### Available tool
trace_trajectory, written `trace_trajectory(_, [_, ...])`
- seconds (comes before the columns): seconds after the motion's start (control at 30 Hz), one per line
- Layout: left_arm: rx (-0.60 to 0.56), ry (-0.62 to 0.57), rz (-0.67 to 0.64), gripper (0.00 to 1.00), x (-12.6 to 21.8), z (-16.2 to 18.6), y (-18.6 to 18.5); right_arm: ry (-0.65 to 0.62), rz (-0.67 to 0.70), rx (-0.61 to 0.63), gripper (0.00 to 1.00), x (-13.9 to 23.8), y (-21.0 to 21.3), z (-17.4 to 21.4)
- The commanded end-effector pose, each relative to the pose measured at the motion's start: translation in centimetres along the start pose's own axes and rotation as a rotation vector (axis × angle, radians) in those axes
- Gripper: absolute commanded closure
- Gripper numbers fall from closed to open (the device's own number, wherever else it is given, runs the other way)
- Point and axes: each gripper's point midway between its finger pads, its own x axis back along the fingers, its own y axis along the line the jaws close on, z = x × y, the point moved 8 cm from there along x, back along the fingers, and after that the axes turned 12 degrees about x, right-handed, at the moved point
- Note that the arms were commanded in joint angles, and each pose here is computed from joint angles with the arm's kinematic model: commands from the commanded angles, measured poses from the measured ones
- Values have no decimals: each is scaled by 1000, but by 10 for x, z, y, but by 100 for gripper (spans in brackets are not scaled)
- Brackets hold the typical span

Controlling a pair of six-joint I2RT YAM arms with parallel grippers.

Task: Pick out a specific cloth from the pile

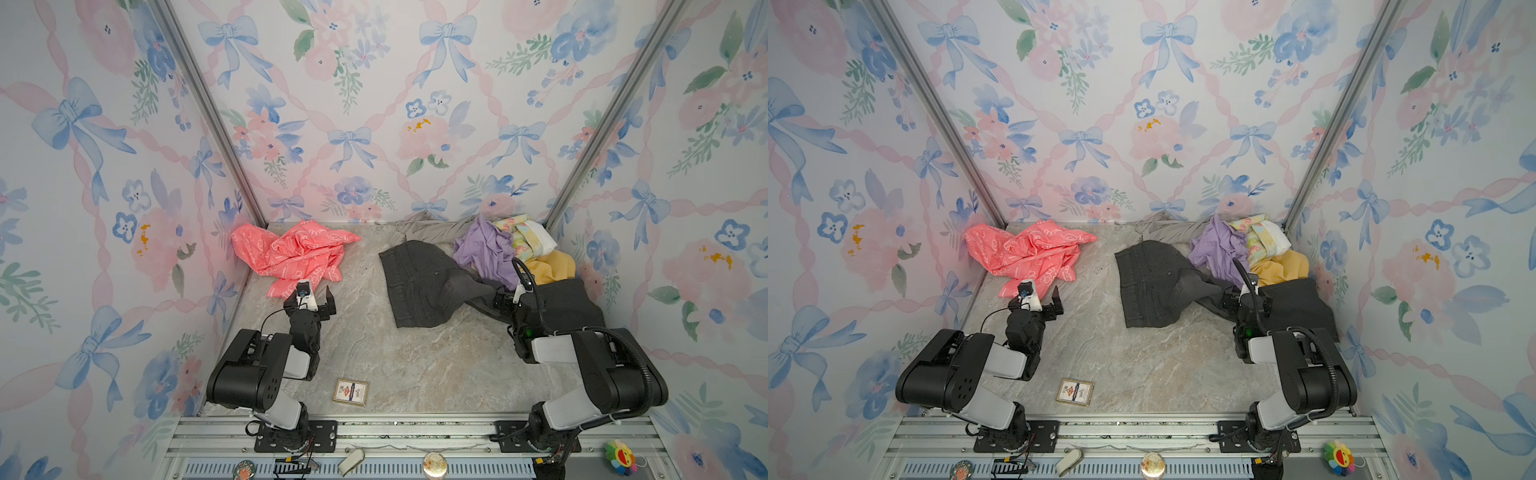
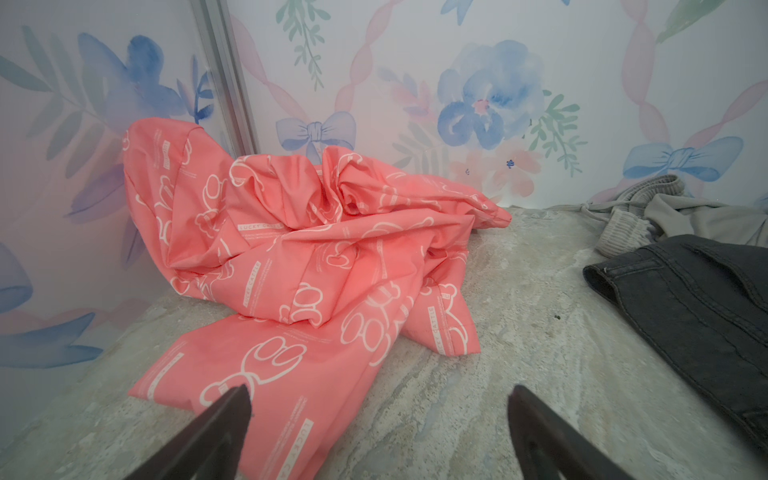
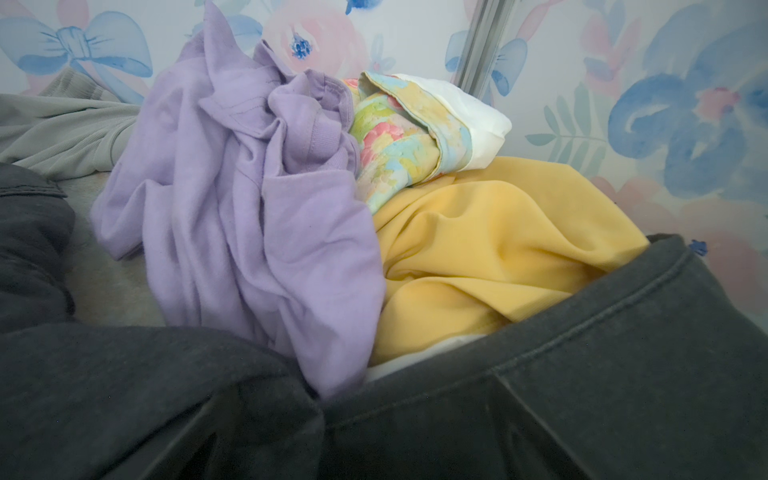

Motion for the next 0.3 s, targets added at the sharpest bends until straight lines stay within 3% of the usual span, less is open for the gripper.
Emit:
trace_trajectory(0.0, [-15, -20, 8, 2, 0, -3, -1, -25, -10, -11, 3, -3, 2, -6])
trace_trajectory(0.27, [-15, -21, 7, 2, 0, -3, -2, -22, -35, -24, 3, -4, 0, -5])
